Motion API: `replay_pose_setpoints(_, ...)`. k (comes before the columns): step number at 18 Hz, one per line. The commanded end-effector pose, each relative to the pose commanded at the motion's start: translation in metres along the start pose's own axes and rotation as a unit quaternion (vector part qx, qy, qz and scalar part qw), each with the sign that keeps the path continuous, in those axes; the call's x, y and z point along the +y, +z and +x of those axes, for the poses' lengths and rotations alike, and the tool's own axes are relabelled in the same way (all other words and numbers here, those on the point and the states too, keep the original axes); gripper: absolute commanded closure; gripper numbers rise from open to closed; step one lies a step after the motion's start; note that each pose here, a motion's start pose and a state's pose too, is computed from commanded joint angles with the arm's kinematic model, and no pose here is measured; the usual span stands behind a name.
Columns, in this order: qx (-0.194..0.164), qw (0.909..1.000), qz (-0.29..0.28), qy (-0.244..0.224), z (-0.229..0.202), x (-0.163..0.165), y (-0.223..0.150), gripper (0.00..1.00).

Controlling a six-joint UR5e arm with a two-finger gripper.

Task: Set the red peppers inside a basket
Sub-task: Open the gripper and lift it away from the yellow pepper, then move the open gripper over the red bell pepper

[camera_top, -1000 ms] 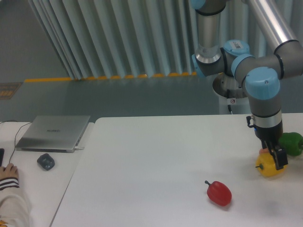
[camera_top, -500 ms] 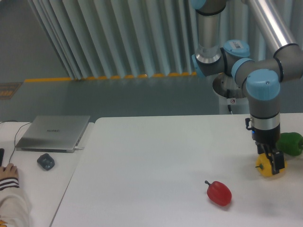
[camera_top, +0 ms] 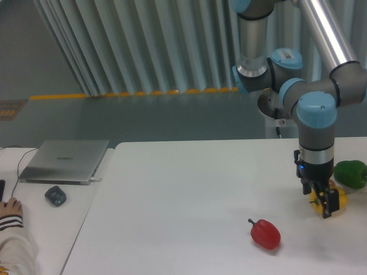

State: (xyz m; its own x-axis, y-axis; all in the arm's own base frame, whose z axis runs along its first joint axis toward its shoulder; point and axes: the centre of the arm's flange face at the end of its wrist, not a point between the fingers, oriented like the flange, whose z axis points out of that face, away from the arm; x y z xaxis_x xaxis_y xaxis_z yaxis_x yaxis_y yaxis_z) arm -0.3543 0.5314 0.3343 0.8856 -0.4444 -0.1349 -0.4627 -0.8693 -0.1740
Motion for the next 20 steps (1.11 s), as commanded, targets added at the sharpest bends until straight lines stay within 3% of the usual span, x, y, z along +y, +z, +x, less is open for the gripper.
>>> replay_pose_setpoints(2, 0.005, 0.9991, 0.02, -0.036, 0.004, -0.012, -0.001, 0.0)
replay_pose_setpoints(8, 0.001, 0.9998, -0.009, -0.018, 0.025, -0.043, 0.006, 0.0)
replay_pose_setpoints(9, -0.004, 0.9989, -0.013, -0.044, 0.026, -0.049, 0.004, 0.0)
replay_pose_setpoints(10, -0.008, 0.9949, -0.012, -0.1, 0.026, -0.055, 0.002, 0.0)
replay_pose_setpoints(11, -0.01, 0.9888, -0.012, -0.148, 0.026, -0.057, 0.002, 0.0)
replay_pose_setpoints(12, -0.016, 0.9763, -0.012, -0.216, 0.025, -0.056, 0.0, 0.0)
replay_pose_setpoints(16, -0.052, 0.944, -0.037, -0.324, 0.018, -0.046, -0.01, 0.0)
replay_pose_setpoints(17, -0.06, 0.9333, -0.046, -0.351, 0.017, -0.046, -0.008, 0.0)
replay_pose_setpoints(18, -0.068, 0.9135, -0.054, -0.397, 0.02, -0.047, -0.003, 0.0)
replay_pose_setpoints(20, -0.075, 0.8901, -0.055, -0.446, 0.022, -0.047, -0.003, 0.0)
